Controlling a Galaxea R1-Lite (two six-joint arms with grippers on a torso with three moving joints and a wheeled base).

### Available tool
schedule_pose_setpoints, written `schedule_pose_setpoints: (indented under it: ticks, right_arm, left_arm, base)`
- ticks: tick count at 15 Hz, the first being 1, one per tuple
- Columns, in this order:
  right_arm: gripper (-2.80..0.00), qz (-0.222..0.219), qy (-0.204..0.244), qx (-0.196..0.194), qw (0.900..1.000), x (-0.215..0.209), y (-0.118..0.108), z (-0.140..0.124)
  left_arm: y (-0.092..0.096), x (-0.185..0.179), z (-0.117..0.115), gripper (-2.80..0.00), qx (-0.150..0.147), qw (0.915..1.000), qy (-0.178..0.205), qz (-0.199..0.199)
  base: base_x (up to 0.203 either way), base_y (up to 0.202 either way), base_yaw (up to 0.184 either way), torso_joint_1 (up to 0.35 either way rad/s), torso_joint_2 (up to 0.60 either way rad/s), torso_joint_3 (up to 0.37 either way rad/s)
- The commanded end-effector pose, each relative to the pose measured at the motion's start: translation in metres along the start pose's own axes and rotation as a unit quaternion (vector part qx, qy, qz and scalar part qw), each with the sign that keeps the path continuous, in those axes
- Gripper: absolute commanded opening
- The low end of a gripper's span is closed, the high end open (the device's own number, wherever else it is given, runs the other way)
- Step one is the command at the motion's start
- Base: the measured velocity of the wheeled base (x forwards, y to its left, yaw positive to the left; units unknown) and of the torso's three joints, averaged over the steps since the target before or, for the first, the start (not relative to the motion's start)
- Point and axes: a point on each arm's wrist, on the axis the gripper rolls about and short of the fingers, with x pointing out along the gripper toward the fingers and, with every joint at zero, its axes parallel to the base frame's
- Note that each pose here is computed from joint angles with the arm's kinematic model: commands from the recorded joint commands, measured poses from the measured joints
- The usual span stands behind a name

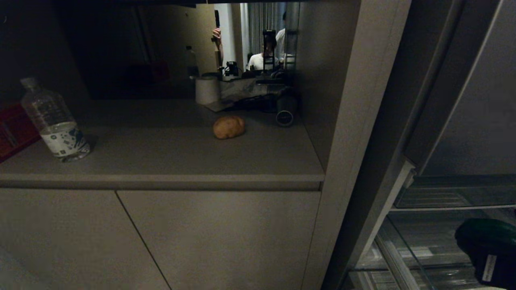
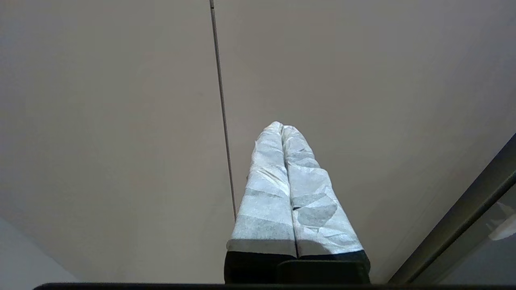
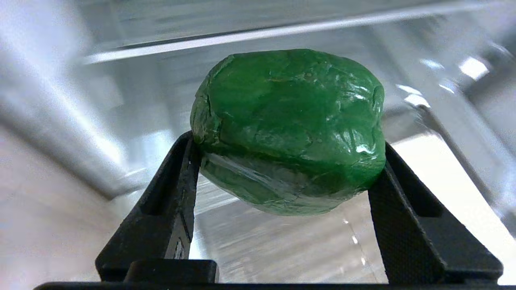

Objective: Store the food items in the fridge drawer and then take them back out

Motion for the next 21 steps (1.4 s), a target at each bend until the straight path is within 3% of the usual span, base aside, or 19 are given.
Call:
schedule_pose_setpoints:
  ticks: [1, 6, 13, 19, 21]
  right_arm:
    - [-2.80, -0.033, 0.016, 0.009, 0.999, 0.0089, -0.0057, -0.0018]
    - [-2.80, -0.050, 0.012, 0.014, 0.999, 0.0103, -0.0105, 0.0014]
    - [-2.80, -0.050, 0.022, -0.026, 0.998, 0.0102, -0.0123, -0.0061]
    - [-2.80, -0.037, 0.017, -0.019, 0.999, 0.0102, -0.0102, 0.0004]
    - [-2.80, -0.004, 0.029, -0.021, 0.999, 0.0119, -0.0071, 0.0012]
  left_arm:
    - [0.0000, 0.0001, 0.0000, -2.80, 0.000, 1.0000, 0.001, 0.000]
    - [0.0000, 0.0001, 0.0001, -2.80, 0.000, 1.0000, 0.000, 0.000]
    - [0.0000, 0.0001, 0.0002, -2.80, 0.000, 1.0000, 0.000, 0.000]
    - [0.0000, 0.0001, 0.0000, -2.80, -0.001, 1.0000, 0.001, 0.000]
    - [0.0000, 0.0001, 0.0000, -2.80, 0.000, 1.0000, 0.001, 0.000]
  base:
    - [0.000, 0.000, 0.000, 0.000, 0.00, 0.000]
    - [0.000, 0.000, 0.000, 0.000, 0.00, 0.000]
    - [0.000, 0.000, 0.000, 0.000, 0.00, 0.000]
    - [0.000, 0.000, 0.000, 0.000, 0.00, 0.000]
    - [0.000, 0.000, 0.000, 0.000, 0.00, 0.000]
